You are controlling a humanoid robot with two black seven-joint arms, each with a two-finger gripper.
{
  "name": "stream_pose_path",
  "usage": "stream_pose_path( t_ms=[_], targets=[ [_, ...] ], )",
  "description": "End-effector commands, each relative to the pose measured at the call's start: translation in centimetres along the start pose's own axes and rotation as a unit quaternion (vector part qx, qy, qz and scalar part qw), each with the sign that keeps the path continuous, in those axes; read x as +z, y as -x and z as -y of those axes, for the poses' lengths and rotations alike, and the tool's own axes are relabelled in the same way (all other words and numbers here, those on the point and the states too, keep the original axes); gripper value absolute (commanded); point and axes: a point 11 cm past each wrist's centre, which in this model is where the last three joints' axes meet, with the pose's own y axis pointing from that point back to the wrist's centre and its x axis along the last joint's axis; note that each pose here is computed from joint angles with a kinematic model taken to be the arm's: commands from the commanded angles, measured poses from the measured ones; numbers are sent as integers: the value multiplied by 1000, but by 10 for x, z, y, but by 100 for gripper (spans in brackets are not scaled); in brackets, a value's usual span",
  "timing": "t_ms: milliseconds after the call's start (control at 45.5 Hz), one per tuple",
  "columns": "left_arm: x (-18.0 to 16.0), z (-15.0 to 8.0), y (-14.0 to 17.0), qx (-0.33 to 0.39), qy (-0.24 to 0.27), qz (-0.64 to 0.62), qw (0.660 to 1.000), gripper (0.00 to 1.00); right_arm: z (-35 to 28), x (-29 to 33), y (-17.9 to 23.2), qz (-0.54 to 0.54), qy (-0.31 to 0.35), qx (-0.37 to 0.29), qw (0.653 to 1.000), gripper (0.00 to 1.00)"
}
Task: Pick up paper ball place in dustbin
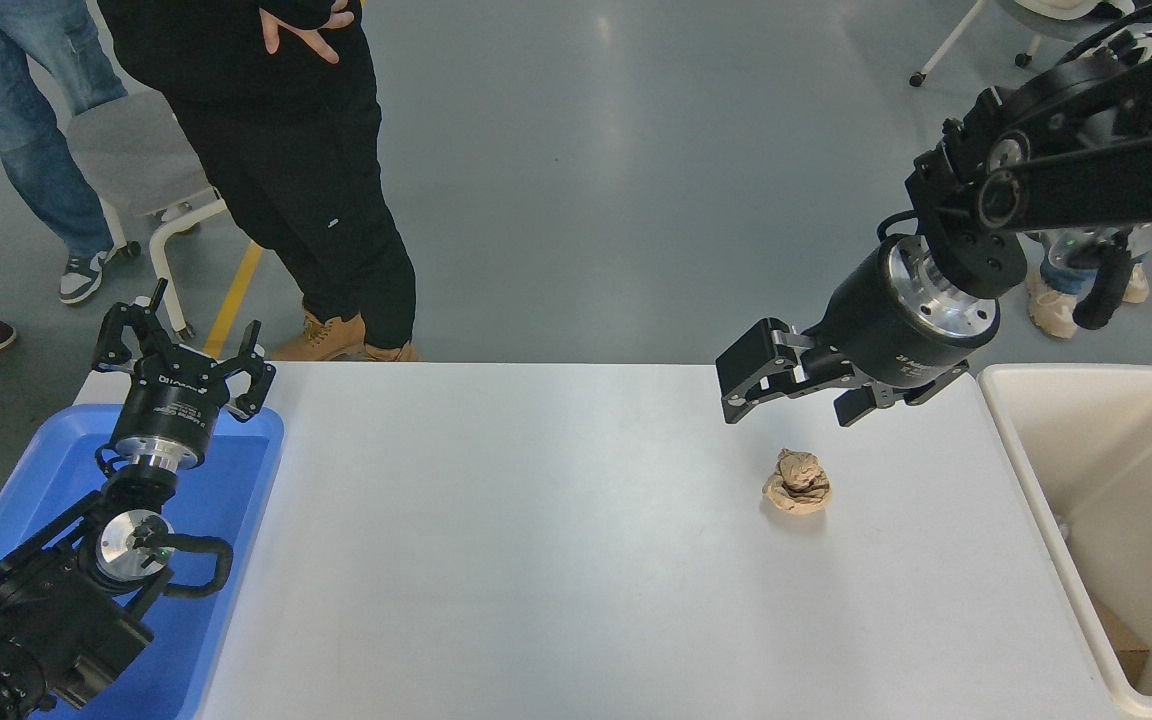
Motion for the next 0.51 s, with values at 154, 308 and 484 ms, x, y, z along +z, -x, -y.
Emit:
stream_pose_path(
  t_ms=[154, 308, 484],
  targets=[
    [0, 0, 0, 0, 0, 0, 1000, 99, 4, 1, -3, -1, 2, 1, 1000, 100],
    [0, 1, 1, -1, 0, 0, 1000, 99, 8, 4, -8, 3, 3, 3, 1000, 100],
    [0, 0, 0, 0, 0, 0, 1000, 99, 10, 4, -8, 2, 4, 2, 1000, 100]
  ],
)
